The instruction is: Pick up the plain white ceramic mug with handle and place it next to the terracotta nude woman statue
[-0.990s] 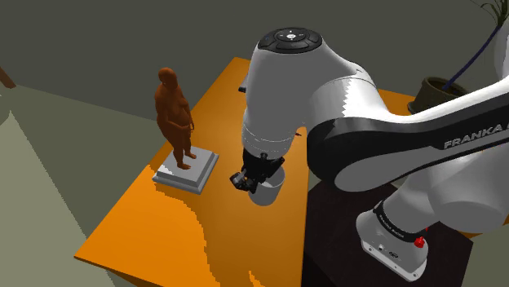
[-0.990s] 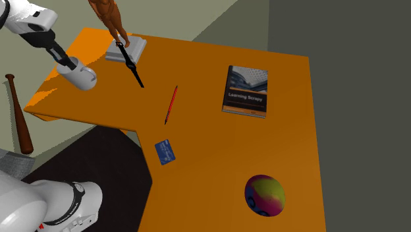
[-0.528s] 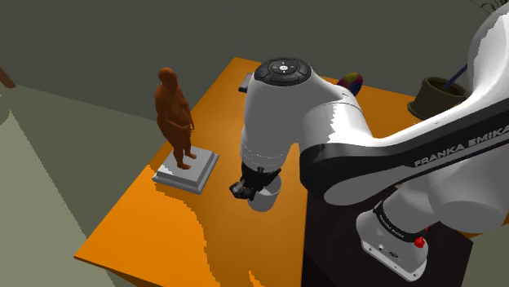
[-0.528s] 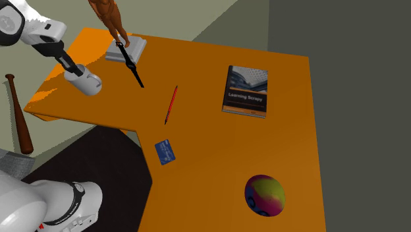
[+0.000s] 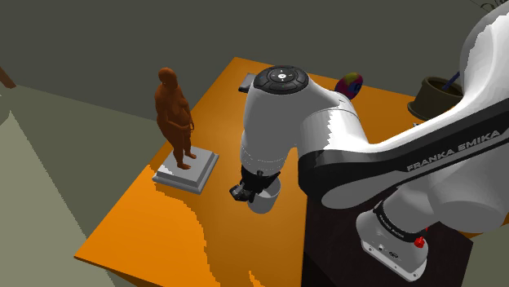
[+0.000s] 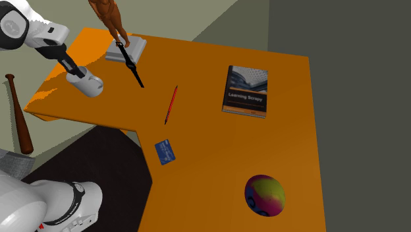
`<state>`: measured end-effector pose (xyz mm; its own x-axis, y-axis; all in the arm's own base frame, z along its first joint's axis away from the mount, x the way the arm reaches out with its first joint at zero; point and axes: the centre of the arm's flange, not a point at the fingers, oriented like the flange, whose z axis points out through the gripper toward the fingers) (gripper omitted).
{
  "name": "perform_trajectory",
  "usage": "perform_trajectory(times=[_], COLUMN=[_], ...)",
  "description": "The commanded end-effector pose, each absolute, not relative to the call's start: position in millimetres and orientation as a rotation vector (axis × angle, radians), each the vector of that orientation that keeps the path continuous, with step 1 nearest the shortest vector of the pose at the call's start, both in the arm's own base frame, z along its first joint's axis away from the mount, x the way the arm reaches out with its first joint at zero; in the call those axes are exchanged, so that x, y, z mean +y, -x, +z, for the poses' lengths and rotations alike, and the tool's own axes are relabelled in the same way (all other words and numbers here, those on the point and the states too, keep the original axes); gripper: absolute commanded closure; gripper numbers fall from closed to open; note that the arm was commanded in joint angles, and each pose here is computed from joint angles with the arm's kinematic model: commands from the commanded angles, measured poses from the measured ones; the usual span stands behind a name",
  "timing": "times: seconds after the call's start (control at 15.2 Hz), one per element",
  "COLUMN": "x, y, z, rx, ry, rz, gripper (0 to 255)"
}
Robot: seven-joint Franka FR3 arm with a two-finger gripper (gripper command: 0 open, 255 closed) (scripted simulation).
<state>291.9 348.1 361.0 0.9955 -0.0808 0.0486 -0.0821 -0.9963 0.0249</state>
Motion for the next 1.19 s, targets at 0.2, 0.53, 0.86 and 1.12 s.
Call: perform_trajectory(times=[0.2,0.53,0.86,1.12], x=[348,349,350,350], y=[-292,-290,-290,-290], z=[361,400,411,411], rx=[-0.127,-0.127,-0.127,-0.127], ry=[-3.111,-3.111,-3.111,-3.111], rz=[0.074,0.074,0.074,0.074], gripper=[0,0,0,0])
